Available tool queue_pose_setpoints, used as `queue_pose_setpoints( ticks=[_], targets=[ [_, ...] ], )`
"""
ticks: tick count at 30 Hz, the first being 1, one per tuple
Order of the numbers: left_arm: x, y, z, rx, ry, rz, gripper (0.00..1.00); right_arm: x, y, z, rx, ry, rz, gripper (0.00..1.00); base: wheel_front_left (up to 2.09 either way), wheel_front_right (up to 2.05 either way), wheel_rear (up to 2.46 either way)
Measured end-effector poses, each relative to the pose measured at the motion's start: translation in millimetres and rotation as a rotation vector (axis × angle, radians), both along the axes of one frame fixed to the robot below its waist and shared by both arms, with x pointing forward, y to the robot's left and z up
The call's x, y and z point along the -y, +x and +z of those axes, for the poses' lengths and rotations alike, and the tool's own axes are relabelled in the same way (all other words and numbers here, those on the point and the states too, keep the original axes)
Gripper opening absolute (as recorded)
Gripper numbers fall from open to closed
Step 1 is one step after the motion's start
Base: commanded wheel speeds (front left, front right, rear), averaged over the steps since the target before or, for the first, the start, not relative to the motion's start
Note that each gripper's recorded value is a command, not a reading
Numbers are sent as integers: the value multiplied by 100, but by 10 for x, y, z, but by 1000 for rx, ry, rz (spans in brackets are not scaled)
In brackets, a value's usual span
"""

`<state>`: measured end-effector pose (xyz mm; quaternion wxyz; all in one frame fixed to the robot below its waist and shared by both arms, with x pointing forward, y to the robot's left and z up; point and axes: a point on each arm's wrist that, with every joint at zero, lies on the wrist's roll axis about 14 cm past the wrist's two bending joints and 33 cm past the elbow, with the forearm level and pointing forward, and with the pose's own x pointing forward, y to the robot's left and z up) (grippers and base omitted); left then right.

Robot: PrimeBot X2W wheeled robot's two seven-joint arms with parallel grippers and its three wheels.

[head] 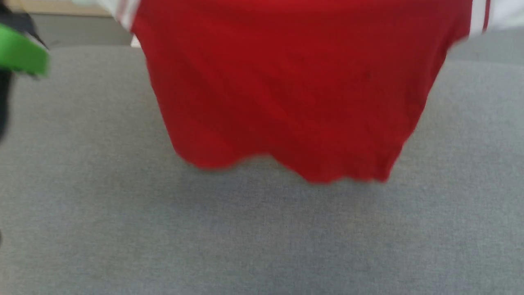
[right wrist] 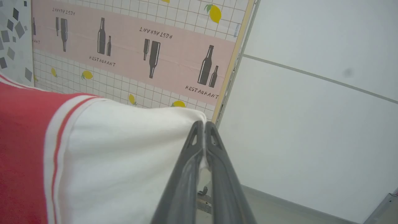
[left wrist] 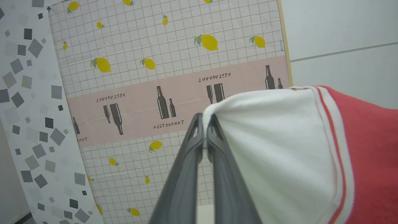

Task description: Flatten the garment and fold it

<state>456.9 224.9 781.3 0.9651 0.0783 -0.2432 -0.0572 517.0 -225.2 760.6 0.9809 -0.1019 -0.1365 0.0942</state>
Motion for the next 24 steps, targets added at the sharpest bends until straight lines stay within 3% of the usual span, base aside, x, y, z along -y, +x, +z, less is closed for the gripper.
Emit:
queue_pose_setpoints(
  ticks=[7,11,17,24],
  targets=[
    [-108,652,39,-50,16,10,0,-177,507,241,68,-5,11,0,0,0,0],
    [-170,1113,0,-71,-7,24,0,-279,900,177,66,6,14,0,0,0,0],
    [-137,1676,155,16,-41,26,0,-196,1405,265,148,62,-32,0,0,0,0],
    [10,2182,18,55,-72,-1,0,-134,1853,-53,165,92,-78,0,0,0,0]
  ],
)
